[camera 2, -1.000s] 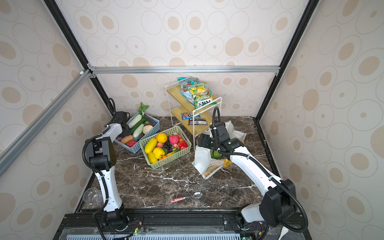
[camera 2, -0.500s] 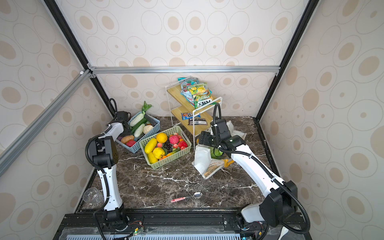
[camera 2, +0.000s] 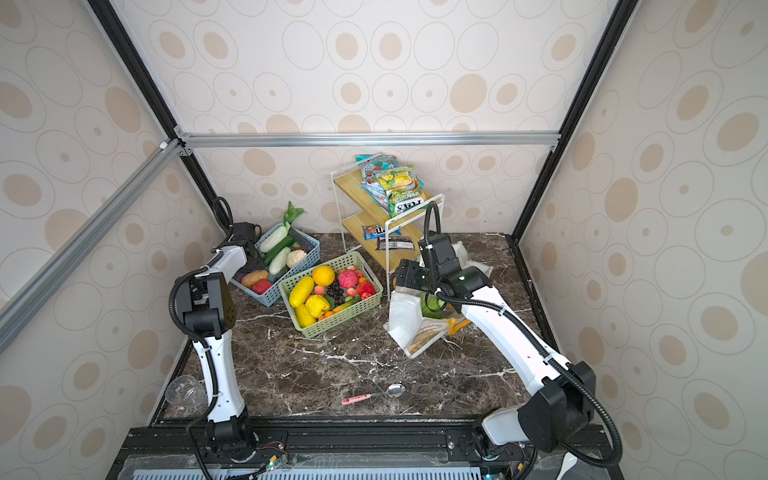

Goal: Place the food into the grocery bag and tie it
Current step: 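Grasp the purple cabbage with the left gripper and lift it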

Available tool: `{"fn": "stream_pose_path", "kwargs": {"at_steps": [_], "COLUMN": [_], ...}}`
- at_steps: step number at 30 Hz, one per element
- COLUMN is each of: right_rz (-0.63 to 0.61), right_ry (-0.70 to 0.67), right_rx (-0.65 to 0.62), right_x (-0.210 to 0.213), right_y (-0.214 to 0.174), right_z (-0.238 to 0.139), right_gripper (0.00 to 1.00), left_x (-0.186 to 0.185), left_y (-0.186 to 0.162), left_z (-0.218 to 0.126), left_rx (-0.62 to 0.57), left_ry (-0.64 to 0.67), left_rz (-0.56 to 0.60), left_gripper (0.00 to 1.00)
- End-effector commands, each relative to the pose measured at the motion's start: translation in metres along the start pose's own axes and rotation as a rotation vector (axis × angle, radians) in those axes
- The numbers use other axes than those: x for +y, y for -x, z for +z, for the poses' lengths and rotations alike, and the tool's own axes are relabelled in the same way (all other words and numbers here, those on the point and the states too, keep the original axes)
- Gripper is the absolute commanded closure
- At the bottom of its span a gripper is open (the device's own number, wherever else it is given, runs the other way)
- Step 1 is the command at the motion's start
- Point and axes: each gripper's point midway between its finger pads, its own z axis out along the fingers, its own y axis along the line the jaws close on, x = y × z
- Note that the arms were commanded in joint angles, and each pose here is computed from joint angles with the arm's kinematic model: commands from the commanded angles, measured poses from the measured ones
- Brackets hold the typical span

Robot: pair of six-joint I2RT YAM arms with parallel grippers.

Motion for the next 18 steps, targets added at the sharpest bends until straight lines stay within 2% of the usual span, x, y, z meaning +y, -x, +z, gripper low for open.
{"fn": "stream_pose_path", "kwargs": {"at_steps": [1,7,18], "right_rz": [-0.008,-0.007,-0.011], "right_ry": [-0.016,-0.017,-0.019], "right_rx": [-0.003,-0.002,-0.008], "right_x": [0.000,-0.001,-0.003], "right_y": [0.002,0.000,-0.001], "right_z": [-0.005,-0.004,-0.004], "right_gripper": [0.18,0.18,0.18], "left_x": [0.008,0.008,0.010], "left_y": [-0.030,-0.021,0.011], "left_z": [0.012,0.004,-0.039], "left_rx": [0.114,0.086,-0.003], "left_ry": [-0.040,-0.066,-0.129], "left_rz": [-0.077,-0.106,-0.137], "left_gripper": [0.33,0.42,0.45]}}
